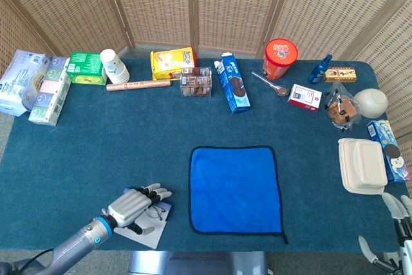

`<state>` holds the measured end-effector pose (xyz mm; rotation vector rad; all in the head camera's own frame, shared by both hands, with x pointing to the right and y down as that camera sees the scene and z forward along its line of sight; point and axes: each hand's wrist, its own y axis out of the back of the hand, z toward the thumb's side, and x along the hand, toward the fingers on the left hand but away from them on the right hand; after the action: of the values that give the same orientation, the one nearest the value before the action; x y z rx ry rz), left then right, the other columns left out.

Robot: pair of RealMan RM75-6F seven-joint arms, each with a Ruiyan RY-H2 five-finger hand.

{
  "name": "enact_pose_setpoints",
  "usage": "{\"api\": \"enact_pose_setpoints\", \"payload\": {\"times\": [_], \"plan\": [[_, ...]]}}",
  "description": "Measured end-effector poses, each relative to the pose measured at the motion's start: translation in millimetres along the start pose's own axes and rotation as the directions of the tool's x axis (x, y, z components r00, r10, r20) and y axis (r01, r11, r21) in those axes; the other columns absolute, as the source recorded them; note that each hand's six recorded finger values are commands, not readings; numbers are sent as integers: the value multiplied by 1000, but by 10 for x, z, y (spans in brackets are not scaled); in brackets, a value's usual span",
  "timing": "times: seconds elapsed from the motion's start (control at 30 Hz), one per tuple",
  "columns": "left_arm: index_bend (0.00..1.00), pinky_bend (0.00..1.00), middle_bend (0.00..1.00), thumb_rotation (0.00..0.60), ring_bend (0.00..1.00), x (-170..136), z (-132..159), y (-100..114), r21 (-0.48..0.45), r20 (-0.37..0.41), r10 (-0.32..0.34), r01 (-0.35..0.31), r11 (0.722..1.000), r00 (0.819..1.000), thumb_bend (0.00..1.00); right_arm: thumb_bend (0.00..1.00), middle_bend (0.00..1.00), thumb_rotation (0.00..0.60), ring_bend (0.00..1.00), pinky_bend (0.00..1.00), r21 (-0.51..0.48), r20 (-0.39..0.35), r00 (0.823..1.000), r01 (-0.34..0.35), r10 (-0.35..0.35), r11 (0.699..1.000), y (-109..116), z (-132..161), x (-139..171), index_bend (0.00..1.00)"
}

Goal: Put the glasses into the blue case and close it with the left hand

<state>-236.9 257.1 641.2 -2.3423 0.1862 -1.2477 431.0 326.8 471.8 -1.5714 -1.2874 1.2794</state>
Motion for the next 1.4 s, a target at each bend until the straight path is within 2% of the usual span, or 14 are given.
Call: {"api": "enact_pose_setpoints", "payload": {"times": [0.63, 1.07, 1.2, 1.3, 1.4], "plan": [[11, 204, 92, 467, 0, -243, -28, -247, -56, -23, -28, 27, 998, 999, 257, 331, 126, 342, 0, 116, 29, -34, 999, -19, 20, 999, -88, 68, -49, 61], [0, 202, 73, 470, 0, -328, -24, -240, -54, -36, -1, -1, 999, 999, 257, 332, 127, 342, 0, 117, 17, -44, 999, -18, 19, 1000, -114, 34, -43, 58], [0, 194, 62, 466, 0, -347, -60, -207, -48, -56, 28, -31, 998, 998, 256, 331, 126, 343, 0, 117, 16, -50, 999, -21, 22, 1000, -121, 26, -57, 58], [0, 161, 54, 467, 0, -384, -89, -146, -33, -79, 82, -85, 996, 994, 256, 332, 126, 341, 0, 116, 12, -59, 998, -22, 23, 1000, -127, 34, -77, 58], [0, 135, 53, 463, 0, -452, -105, -62, -11, -102, 167, -169, 985, 981, 256, 332, 126, 341, 0, 116, 8, -70, 997, -25, 26, 1000, -141, 44, -106, 58]]}}
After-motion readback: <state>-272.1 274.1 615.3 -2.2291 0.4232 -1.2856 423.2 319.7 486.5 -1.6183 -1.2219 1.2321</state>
